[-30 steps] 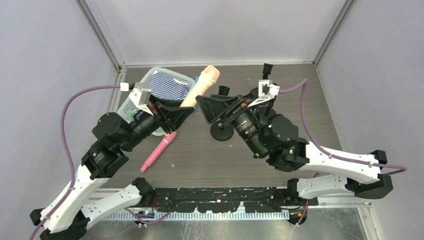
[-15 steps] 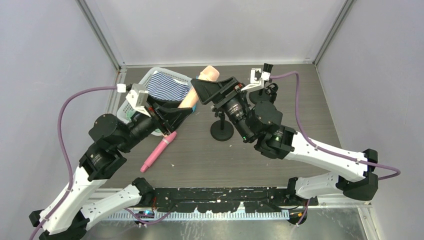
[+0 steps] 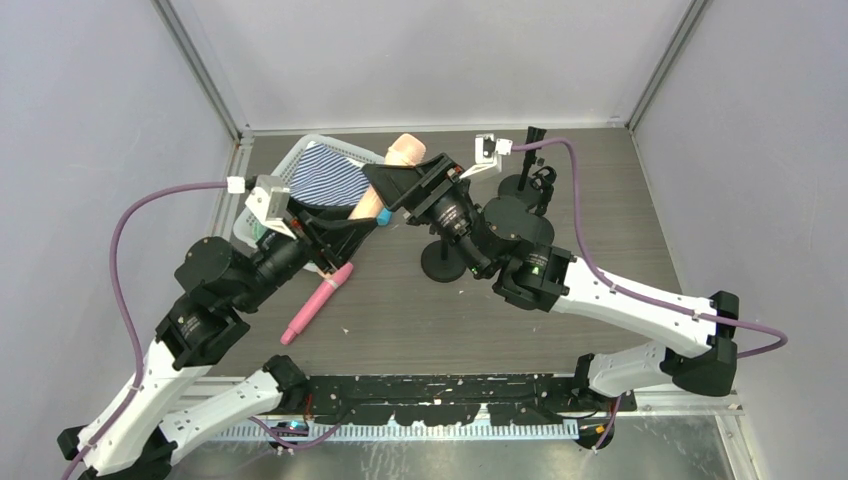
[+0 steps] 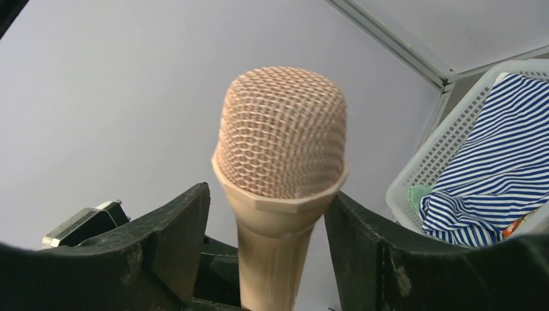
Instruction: Attach the microphones to the stand
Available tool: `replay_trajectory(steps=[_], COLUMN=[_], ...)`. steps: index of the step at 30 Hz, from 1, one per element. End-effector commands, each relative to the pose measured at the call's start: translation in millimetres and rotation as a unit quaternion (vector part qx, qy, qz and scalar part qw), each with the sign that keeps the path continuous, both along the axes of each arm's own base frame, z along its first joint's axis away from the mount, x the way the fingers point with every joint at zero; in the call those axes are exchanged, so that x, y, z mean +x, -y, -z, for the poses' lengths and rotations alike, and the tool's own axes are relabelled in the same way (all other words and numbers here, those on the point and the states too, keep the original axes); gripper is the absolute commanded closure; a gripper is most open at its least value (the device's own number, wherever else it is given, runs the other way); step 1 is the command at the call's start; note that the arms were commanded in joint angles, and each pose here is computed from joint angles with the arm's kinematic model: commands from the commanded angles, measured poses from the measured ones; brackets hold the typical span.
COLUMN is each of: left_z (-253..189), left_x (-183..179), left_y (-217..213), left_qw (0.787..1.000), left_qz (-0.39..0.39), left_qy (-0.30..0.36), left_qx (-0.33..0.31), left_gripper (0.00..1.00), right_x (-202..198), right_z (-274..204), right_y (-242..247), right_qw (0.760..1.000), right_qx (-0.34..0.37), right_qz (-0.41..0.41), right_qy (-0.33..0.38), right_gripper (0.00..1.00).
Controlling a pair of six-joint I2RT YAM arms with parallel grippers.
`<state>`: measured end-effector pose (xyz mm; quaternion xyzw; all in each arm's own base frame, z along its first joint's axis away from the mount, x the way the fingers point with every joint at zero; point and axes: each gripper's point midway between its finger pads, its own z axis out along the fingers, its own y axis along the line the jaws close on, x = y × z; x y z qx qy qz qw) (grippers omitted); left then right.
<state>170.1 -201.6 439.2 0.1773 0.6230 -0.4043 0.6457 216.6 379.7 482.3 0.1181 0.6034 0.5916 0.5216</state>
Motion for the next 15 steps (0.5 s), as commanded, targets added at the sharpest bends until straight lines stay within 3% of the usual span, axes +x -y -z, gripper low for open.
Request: replay_trajectory(steps=[1,15], left_z=[-26,-20], left_x=[-1,5], left_y=[-8,-5], left_qw=[0.999,0.999], left_qz=[-0.013,-0.019], left_qy=[0.036,0.028], left_qx=[-0.039,-0.031], left_gripper=[1.00,1.00], right_x=[-3,5], right_z=[-26,-24], right_y=[0,-12], right_qw=[0.999,0.998], right_qx=[0.041,0.042], right_qz=[-0.016,-0.037], right_qy=[0.006,0.009], right_gripper=[0.33,0.55])
